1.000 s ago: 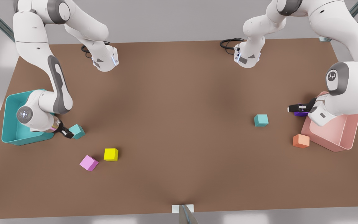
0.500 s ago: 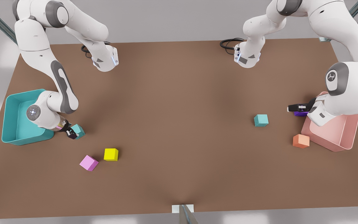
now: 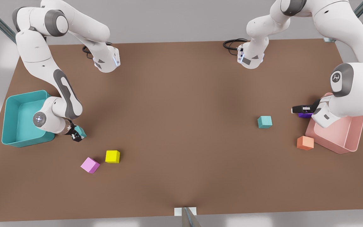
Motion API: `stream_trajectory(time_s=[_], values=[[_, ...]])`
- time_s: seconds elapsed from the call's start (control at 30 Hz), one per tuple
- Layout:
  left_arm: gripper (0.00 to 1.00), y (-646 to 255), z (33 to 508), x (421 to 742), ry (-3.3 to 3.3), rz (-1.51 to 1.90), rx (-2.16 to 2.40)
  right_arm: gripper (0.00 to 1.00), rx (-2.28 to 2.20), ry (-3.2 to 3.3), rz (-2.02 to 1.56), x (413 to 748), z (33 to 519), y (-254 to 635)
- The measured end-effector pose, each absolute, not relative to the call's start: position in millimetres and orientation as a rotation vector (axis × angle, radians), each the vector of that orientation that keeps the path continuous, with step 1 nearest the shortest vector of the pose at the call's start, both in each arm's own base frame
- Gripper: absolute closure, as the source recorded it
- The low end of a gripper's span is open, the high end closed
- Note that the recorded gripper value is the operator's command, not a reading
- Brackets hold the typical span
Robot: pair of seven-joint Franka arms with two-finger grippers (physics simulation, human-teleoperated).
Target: Stack the two blue cubes on top of each other
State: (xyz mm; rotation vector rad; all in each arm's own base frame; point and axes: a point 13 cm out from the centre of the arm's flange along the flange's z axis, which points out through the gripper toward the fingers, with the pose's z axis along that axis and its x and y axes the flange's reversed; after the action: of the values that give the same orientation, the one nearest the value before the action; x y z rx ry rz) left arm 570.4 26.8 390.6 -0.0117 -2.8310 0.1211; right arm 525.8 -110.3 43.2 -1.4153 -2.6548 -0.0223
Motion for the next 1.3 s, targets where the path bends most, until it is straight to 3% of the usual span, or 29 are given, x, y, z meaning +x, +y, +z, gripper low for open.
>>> stream_trajectory(time_s=[0.03,0.13,0.23,0.37,0.53,0.67,0.8,0.9,1.0,1.03,1.2,1.3], values=[[0.0,26.7,390.6,570.4,-2.831,0.121,-0.012,0.01,-1.419,-2.654,-0.023,526.1,43.1,-110.3],[0.0,26.7,390.6,570.4,-2.831,0.122,-0.012,0.28,-1.427,-2.653,-0.024,527.5,46.2,-109.9],[0.0,26.7,390.5,570.4,-2.831,0.122,-0.012,0.31,-1.438,-2.65,-0.027,530.3,48.8,-112.6],[0.0,26.7,390.4,570.4,-2.83,0.121,-0.012,0.31,-1.41,-2.678,-0.08,556.2,77.1,-85.1],[0.0,31.7,373.3,562.5,-2.797,0.117,0.015,0.27,-1.218,-2.705,-0.209,563.0,133.7,59.8],[0.0,70.7,317.5,547.8,-2.758,0.108,0.13,0.27,-1.008,-2.745,-0.272,543.1,176.2,218.9],[0.0,56.1,220.9,509.1,-2.741,0.032,0.114,0.27,-0.875,-2.75,-0.32,518.0,196.1,373.3],[0.0,35.5,187.1,513.9,-2.823,0.021,0.08,0.25,-0.871,-2.733,-0.33,511.6,188.7,451.8],[0.0,17.4,166.7,522.0,-2.898,0.034,0.066,0.25,-0.914,-2.729,-0.295,503.5,163.8,499.1],[0.0,11.1,158.1,520.3,-2.911,0.036,0.057,0.0,-0.936,-2.731,-0.284,502.4,154.2,511.4],[0.0,1.8,135.3,525.6,-2.97,0.049,0.028,0.0,-1.172,-2.687,-0.286,524.9,149.6,521.9],[0.0,2.0,129.2,532.5,-2.997,0.055,0.018,0.0,-1.366,-2.648,-0.368,572.8,201.2,501.9]])
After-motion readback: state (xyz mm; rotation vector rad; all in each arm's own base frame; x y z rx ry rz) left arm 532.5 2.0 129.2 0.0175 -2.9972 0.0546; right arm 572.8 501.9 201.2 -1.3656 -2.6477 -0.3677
